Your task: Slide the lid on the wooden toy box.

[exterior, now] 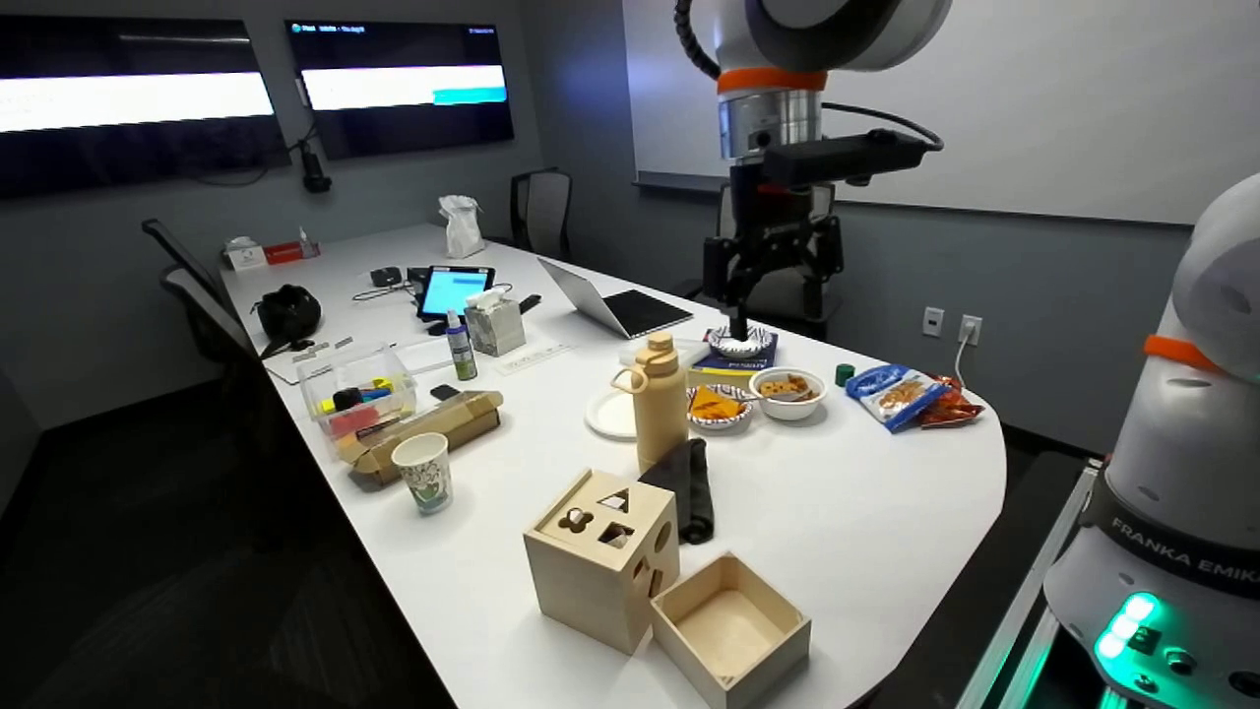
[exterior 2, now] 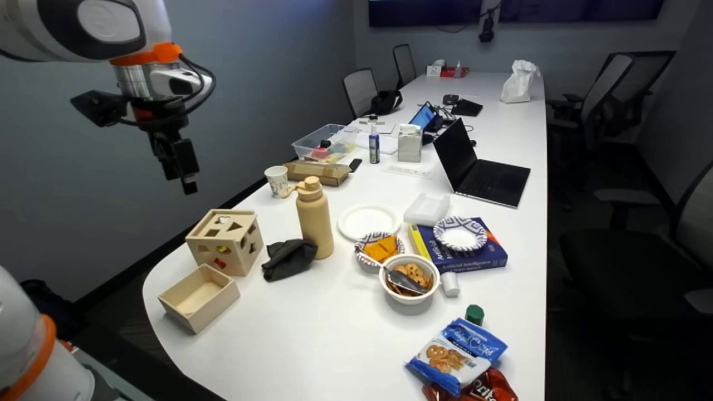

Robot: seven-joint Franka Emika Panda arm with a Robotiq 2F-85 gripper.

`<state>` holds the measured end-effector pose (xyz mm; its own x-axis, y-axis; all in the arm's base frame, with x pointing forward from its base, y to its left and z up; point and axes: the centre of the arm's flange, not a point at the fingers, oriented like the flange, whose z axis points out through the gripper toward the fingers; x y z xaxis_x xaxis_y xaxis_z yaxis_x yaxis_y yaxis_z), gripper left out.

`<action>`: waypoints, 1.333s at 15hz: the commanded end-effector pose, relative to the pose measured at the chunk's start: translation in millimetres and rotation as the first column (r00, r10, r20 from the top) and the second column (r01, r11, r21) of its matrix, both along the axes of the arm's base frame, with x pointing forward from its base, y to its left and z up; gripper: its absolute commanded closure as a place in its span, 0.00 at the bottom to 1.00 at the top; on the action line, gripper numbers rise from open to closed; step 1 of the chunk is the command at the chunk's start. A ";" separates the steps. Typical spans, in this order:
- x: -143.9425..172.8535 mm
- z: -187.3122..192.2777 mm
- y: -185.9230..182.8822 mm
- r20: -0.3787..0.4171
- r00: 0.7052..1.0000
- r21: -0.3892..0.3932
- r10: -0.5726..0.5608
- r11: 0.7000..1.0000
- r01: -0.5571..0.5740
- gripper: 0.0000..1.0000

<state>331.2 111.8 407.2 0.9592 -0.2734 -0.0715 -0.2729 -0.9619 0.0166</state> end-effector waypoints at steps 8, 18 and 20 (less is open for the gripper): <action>65.2 -88.6 125.2 0.041 0.978 -0.228 0.205 0.955 -0.191 0.00; 122.7 -166.2 169.0 -0.088 0.927 -0.298 0.364 0.879 -0.373 0.00; 126.3 -180.6 174.2 -0.114 0.925 -0.294 0.364 0.877 -0.381 0.00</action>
<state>438.0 267.3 243.0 0.9954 0.0729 -0.0614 0.0884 -0.9473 0.3078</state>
